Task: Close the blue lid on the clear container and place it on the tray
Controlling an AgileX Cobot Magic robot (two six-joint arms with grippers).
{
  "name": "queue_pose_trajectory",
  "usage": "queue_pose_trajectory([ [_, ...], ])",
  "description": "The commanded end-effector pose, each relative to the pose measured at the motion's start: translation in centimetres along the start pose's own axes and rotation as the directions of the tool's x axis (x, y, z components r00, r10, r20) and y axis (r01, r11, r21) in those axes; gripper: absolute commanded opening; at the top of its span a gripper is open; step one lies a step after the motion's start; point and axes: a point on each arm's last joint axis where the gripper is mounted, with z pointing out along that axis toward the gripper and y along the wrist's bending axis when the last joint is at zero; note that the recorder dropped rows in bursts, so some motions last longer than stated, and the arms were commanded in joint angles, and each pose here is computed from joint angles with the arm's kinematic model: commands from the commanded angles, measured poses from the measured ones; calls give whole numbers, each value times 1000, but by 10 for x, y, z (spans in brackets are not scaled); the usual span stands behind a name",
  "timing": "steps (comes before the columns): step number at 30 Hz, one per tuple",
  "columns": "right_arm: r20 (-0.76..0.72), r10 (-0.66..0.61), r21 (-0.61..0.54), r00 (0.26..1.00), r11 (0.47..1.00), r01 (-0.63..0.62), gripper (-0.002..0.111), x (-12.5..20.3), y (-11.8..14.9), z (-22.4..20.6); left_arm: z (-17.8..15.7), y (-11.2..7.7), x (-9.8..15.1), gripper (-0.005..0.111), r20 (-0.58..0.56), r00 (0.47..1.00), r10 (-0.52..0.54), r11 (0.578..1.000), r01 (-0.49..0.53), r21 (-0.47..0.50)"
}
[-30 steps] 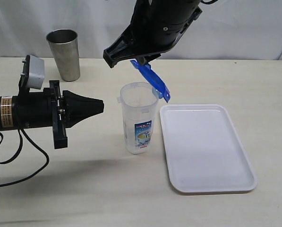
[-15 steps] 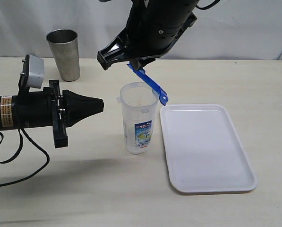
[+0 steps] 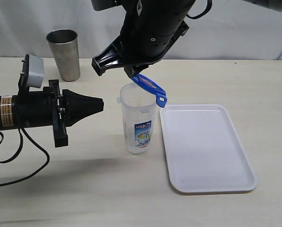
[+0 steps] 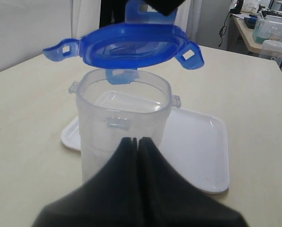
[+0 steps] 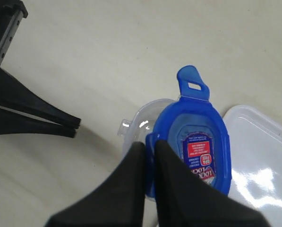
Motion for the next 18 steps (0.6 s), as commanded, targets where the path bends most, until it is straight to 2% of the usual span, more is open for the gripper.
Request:
queue_pose_trajectory([
  [1,12,5,-16,1000,1000,-5,4,-2,2,1,2,-1,1,0,6,1000,-18,1000,18,-1],
  [18,-26,-10,-32,1000,999,9,4,-4,7,30,2,-1,1,0,6,1000,-19,1000,19,-4],
])
